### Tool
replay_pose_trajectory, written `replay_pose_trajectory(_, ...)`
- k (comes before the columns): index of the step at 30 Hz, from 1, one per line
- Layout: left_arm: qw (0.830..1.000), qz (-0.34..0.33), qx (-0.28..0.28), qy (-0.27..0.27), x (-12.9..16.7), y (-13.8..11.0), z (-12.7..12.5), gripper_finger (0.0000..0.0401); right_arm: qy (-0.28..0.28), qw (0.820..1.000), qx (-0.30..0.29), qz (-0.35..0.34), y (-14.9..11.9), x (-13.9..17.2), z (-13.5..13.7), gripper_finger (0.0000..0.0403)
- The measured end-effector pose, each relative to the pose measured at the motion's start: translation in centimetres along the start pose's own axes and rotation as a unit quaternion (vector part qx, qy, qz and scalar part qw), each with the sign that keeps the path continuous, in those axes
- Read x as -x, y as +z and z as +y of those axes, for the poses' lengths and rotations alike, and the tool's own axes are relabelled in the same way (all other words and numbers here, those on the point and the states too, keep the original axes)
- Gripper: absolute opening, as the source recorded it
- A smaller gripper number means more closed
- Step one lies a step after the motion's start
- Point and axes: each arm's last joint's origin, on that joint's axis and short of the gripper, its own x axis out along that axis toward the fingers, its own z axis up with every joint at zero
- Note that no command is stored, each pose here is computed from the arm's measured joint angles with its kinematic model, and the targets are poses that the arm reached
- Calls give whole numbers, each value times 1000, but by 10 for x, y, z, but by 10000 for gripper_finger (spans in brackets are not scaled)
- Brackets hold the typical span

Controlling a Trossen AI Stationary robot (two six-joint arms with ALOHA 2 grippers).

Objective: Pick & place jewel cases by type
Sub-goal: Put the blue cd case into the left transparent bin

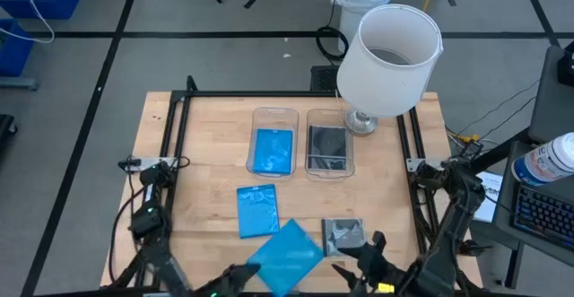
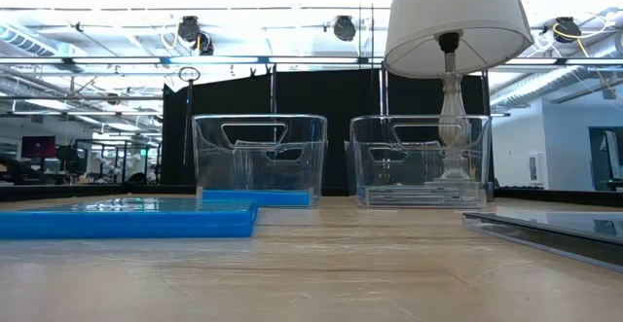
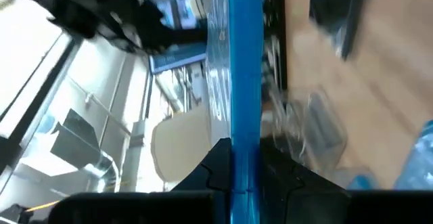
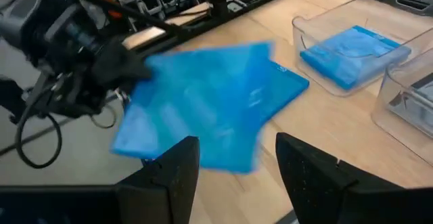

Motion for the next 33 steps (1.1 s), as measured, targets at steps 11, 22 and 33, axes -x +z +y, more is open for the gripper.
replay_pose_trajectory(11,991,126,9,-32,-106,-47,45,41,-30,999,-8,-13,-53,-18,-19,177)
replay_pose_trajectory(22,991,123,54,-25,-98,-71,82,41,-57,986,-123,-93,-95,-60,-53,155)
replay_pose_trajectory(33,994,101,19,-25,-82,-66,83,41,12,936,-277,-218,-113,-85,-100,149)
